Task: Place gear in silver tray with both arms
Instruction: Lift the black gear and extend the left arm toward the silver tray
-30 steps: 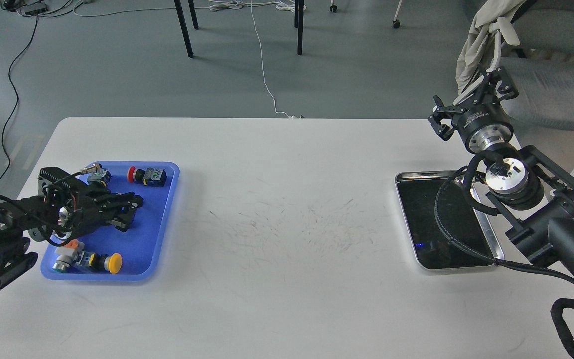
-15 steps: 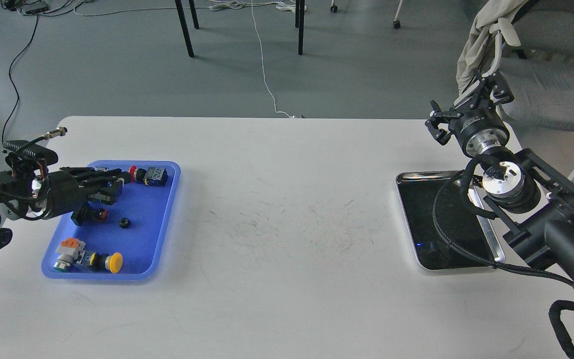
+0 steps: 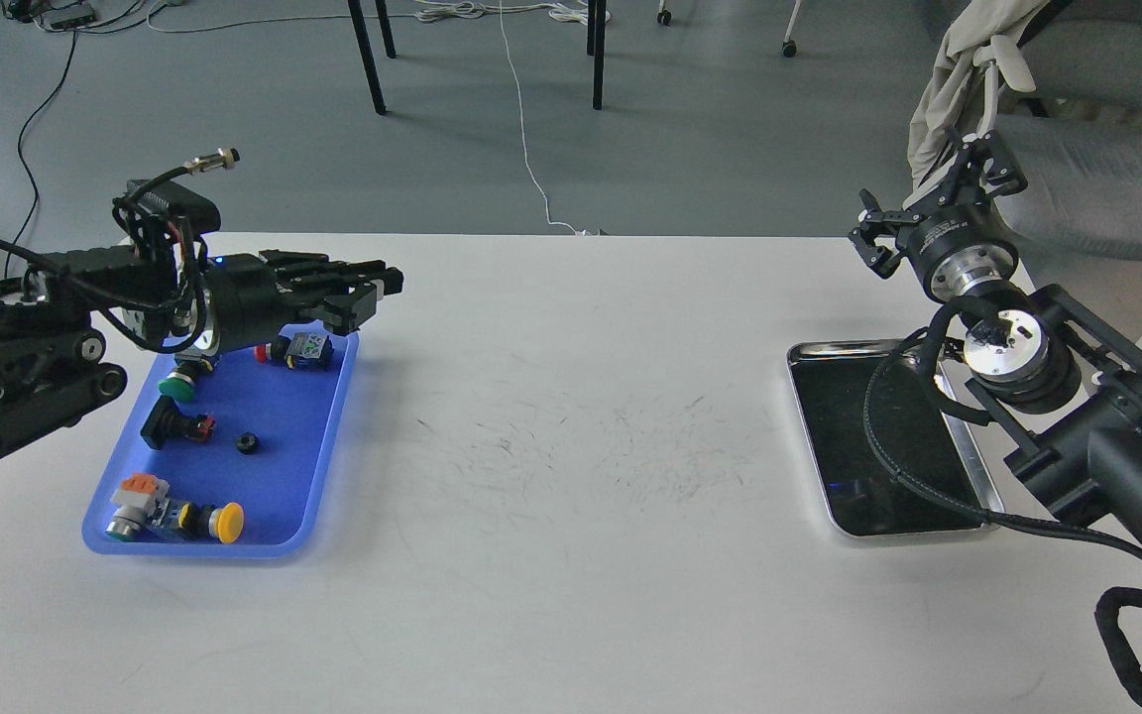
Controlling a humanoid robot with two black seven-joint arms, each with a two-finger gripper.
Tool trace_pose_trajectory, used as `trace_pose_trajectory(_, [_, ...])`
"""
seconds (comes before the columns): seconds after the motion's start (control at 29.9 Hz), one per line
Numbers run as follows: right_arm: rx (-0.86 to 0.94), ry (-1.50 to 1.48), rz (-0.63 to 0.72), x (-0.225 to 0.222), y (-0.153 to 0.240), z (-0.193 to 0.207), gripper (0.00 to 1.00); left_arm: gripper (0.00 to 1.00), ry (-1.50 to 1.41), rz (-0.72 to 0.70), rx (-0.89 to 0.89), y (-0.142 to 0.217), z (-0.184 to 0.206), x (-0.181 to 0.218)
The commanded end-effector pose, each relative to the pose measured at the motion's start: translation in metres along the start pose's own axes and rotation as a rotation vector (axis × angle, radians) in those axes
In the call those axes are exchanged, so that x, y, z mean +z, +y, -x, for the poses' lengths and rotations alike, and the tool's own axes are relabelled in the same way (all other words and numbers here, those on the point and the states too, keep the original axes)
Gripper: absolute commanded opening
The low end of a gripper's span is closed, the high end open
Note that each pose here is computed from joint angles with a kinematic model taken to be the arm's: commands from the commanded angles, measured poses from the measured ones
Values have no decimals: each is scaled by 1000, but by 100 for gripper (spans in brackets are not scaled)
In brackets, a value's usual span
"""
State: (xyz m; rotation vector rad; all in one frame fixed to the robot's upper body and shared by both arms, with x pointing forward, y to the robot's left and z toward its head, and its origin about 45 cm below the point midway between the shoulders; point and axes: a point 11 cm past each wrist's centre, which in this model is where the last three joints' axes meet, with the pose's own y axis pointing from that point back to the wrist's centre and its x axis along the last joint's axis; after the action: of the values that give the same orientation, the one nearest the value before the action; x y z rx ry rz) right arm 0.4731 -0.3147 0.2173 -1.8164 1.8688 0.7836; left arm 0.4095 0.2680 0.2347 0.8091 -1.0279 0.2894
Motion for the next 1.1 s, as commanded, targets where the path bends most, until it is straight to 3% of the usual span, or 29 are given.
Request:
trace_pose_trajectory(0.0, [-11,2,-12,-8,-4,6,99,11,-73,101,-33,-36,-7,36])
trace_pose_trajectory(0.2, [-21,7,-30,-17,-8,13,99,10,-125,251,-60,-93,-10,99])
trace_pose_trajectory(0.57, [-23,33,-69,-49,-16,18,99,10,-169,338,-102,-180,0,177])
trace_pose_trajectory(0.77, [-14,46,-82,-60,-19,18,99,10,-144,166,-98,-177,1,120])
trace_pose_trajectory(1.07, [9,51,-84,-61,-20,10,99,11,-120,159,-103,-177,11,116])
